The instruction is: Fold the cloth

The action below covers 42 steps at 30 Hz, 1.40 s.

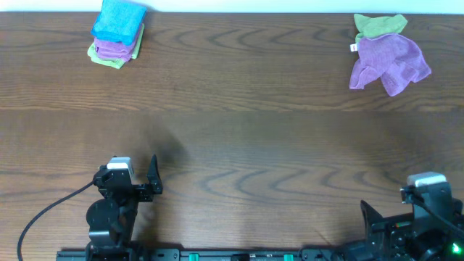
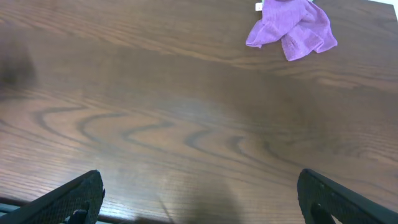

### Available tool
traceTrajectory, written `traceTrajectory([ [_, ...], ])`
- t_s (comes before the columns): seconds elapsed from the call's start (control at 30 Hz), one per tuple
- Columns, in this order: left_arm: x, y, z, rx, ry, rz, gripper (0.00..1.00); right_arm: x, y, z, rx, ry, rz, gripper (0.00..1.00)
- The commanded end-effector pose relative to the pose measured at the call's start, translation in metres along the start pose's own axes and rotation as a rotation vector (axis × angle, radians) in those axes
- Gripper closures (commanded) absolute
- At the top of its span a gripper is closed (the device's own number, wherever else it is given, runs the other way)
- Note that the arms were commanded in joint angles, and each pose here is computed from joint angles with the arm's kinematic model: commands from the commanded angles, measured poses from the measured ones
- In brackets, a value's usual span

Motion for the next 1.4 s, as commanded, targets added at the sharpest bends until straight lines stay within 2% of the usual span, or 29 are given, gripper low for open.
traceTrajectory([
  [0.0, 0.004, -0.003, -0.008, 0.014, -0.014, 0.022, 0.05, -0.001, 0.0, 0.0, -0.002, -0.008, -0.007, 0.01],
  [0.27, 0.004, -0.003, -0.008, 0.014, -0.014, 0.022, 0.05, -0.003, 0.0, 0.002, -0.022, -0.024, -0.031, 0.01],
  [0.4, 0.004, -0.003, -0.008, 0.014, -0.014, 0.022, 0.05, -0.009, -0.008, 0.004, -0.116, -0.08, -0.108, 0.01],
  [0.57, 0.004, -0.003, -0.008, 0.014, -0.014, 0.022, 0.05, -0.008, -0.026, -0.011, -0.237, -0.101, -0.136, 0.01],
  [0.9, 0.004, -0.003, -0.008, 0.014, -0.014, 0.022, 0.05, 0.003, -0.095, -0.059, -0.282, -0.106, -0.136, 0.01],
  [1.37, 0.004, -0.003, -0.008, 0.014, -0.014, 0.022, 0.05, 0.009, -0.173, -0.088, -0.315, -0.108, -0.143, 0.01],
])
Point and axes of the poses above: each gripper's point midway between its finger pads, its own y axis back along the fingers, its own x axis along the line the jaws close on, z = x × y, the point moved 6 cm from there along y, back along the fingers, and after that the axes turned 6 degrees about y, right-handed, at the moved point
